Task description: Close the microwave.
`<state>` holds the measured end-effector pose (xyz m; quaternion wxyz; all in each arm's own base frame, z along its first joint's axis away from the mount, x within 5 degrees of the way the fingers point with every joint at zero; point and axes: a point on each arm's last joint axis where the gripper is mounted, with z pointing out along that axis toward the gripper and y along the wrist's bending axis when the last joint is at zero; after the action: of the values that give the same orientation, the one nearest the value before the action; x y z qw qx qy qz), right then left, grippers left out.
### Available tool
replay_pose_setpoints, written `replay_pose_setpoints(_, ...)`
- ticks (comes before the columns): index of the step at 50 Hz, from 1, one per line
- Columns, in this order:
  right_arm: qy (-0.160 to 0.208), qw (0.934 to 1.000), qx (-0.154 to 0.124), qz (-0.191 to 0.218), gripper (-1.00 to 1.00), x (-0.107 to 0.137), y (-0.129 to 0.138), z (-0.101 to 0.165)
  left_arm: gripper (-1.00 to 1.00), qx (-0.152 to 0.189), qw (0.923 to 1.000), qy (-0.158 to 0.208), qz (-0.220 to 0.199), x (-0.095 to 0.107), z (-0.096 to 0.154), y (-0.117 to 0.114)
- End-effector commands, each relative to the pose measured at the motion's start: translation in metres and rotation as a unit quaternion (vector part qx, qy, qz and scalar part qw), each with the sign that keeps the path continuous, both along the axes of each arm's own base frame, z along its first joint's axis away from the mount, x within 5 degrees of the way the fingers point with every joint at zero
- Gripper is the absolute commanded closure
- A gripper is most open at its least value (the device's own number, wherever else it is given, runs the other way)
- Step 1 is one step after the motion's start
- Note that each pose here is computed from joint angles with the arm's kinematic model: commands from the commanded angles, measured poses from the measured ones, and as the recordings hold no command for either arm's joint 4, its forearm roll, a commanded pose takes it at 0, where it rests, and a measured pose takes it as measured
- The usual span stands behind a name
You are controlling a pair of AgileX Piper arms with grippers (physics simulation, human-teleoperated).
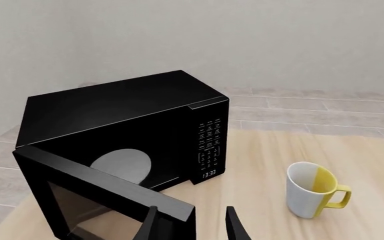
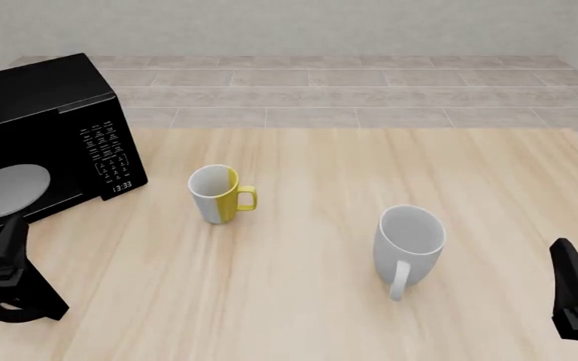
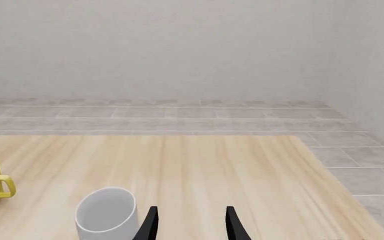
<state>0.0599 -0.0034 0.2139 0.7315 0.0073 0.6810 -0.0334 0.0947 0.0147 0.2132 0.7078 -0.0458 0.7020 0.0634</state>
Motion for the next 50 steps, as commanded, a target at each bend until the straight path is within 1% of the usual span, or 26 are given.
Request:
replay_pose_setpoints(1,-0.006,0.9999,-0.004,-0.009,-1.00,-0.002,-0.001,0.002,-1.00,-0.009,0.9998,0.018,0.005,0.025,-0.009,0.005)
replay_pose_setpoints(4,-0.007,0.9999,-0.005,-0.009,-1.00,-0.002,-0.001,0.003,-1.00,-0.006,0.9997,0.021,0.008,0.030,-0.011,0.007)
replay_pose_setpoints(6,-0.008,0.9999,-0.006,-0.009,-1.00,-0.002,-0.001,0.004,-1.00,-0.010,0.9996,0.024,0.010,0.035,-0.014,0.008)
replay_pose_setpoints(12,-0.009,0.9999,-0.006,-0.011,-1.00,-0.003,-0.001,0.004,-1.00,-0.012,0.9995,0.024,0.013,0.038,-0.016,0.009)
replay_pose_setpoints(17,-0.007,0.9999,-0.006,-0.012,-1.00,-0.002,-0.001,0.003,-1.00,-0.010,0.9995,0.023,0.016,0.036,-0.015,0.010)
replay_pose_setpoints(22,-0.005,0.9999,-0.005,-0.013,-1.00,0.000,-0.002,0.002,-1.00,-0.007,0.9996,0.018,0.020,0.029,-0.011,0.010)
replay_pose_setpoints(24,-0.005,0.9999,-0.004,-0.013,-1.00,0.000,-0.002,0.002,-1.00,-0.019,0.9993,0.026,0.020,0.037,-0.016,0.011)
replay_pose_setpoints(26,-0.005,0.9999,-0.005,-0.011,-1.00,0.001,-0.001,0.002,-1.00,-0.009,0.9993,0.028,0.025,0.042,-0.019,0.013)
replay_pose_setpoints(32,-0.005,0.9999,-0.004,-0.010,-1.00,0.000,-0.001,0.002,-1.00,-0.011,0.9991,0.031,0.027,0.050,-0.027,0.016)
replay_pose_setpoints(38,-0.004,0.9999,-0.006,-0.011,-1.00,0.000,-0.001,0.001,-1.00,-0.003,0.9993,0.032,0.018,0.057,-0.032,0.014)
replay_pose_setpoints(39,-0.005,0.9999,-0.006,-0.012,-1.00,0.000,-0.001,0.002,-1.00,-0.001,0.9994,0.031,0.016,0.057,-0.032,0.014)
replay_pose_setpoints(40,-0.005,0.9999,-0.006,-0.012,-1.00,0.000,-0.001,0.002,-1.00,0.002,0.9994,0.031,0.013,0.052,-0.025,0.012)
replay_pose_setpoints(42,-0.006,0.9999,-0.007,-0.013,-1.00,-0.001,-0.001,0.003,-1.00,-0.002,0.9995,0.031,0.008,0.054,-0.019,0.011)
replay_pose_setpoints(50,-0.006,0.9999,-0.007,-0.012,-1.00,0.000,-0.001,0.003,-1.00,0.004,0.9995,0.032,0.003,0.060,-0.018,0.010)
